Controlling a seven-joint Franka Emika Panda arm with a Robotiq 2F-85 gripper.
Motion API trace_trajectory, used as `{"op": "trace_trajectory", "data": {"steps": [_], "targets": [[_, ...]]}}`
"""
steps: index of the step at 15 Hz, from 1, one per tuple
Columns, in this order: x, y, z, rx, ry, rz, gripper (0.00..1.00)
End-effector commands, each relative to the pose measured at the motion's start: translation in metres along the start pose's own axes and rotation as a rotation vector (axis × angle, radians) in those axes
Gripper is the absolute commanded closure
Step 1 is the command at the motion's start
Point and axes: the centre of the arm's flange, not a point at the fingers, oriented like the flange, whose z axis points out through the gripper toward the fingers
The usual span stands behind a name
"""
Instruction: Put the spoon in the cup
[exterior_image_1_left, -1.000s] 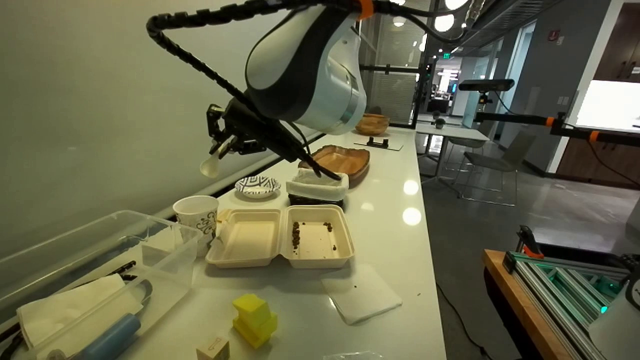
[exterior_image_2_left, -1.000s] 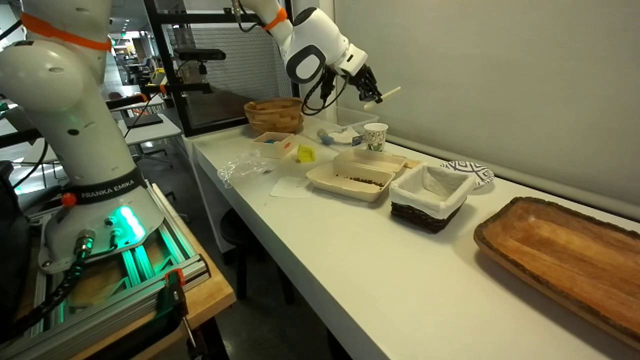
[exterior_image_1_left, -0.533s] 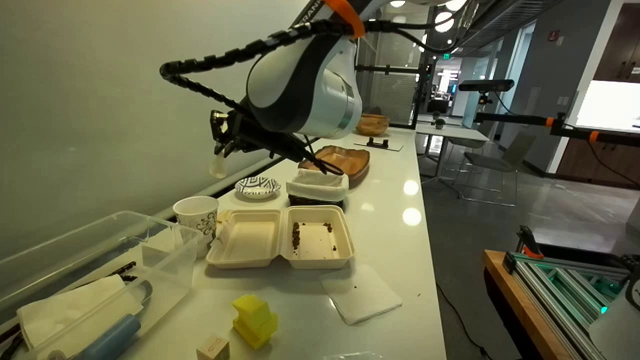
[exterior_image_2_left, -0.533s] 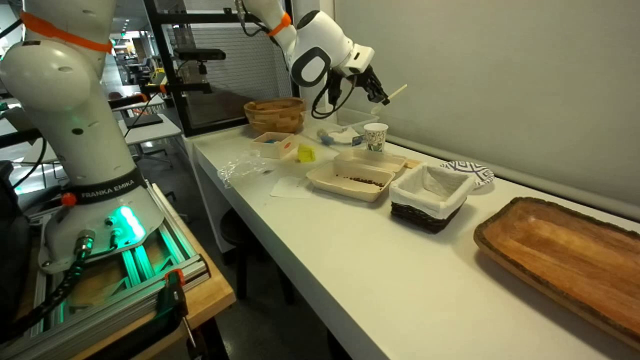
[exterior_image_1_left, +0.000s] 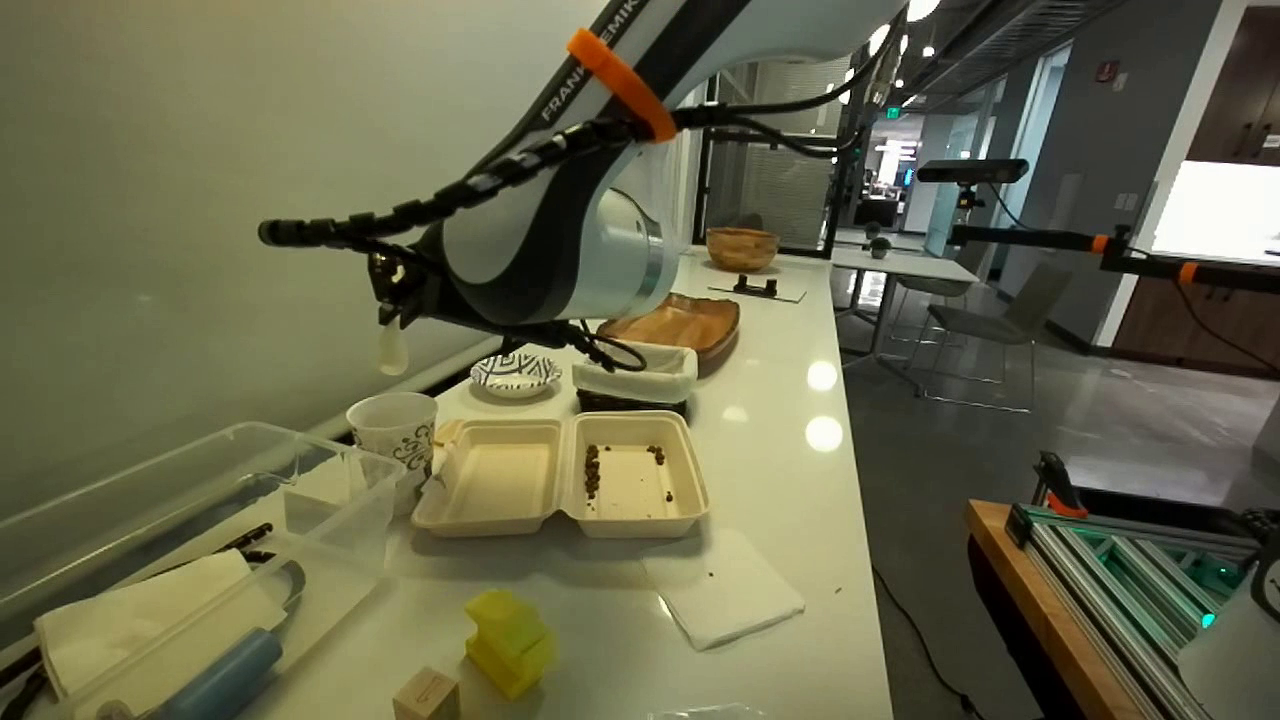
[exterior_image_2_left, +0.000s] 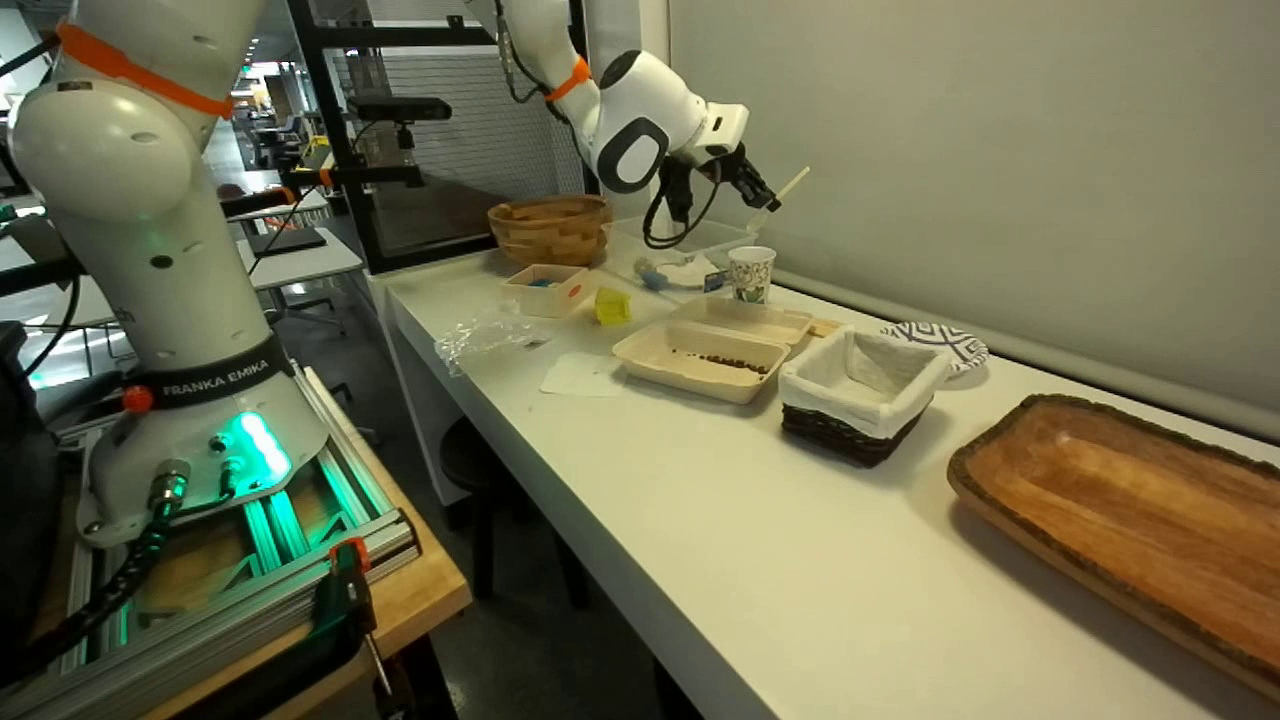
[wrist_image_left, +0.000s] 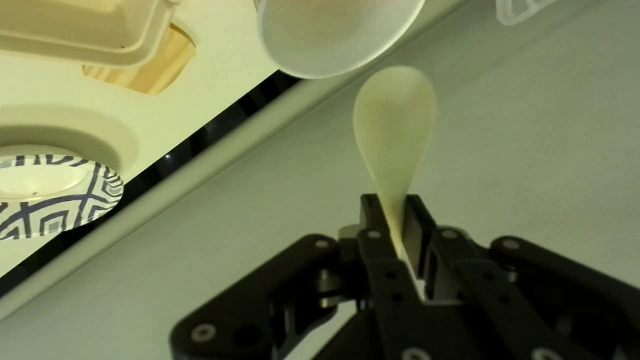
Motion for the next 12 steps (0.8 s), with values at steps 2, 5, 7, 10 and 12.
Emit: {"op": "trace_trajectory", "data": {"steps": [2, 5, 7, 10, 12], "targets": [[-0.012, -0.008, 0.029, 0.014, 0.023, -0.063, 0.96], [-0.019, -0.010, 0.040, 0.017, 0.018, -0.090, 0.96], [-0.024, -0.010, 0.045, 0.008, 0.012, -0.095, 0.96], [-0.032, -0.008, 0.050, -0.001, -0.003, -0.104, 0.96], [-0.036, -0.008, 0.052, -0.007, -0.017, -0.110, 0.96]]}}
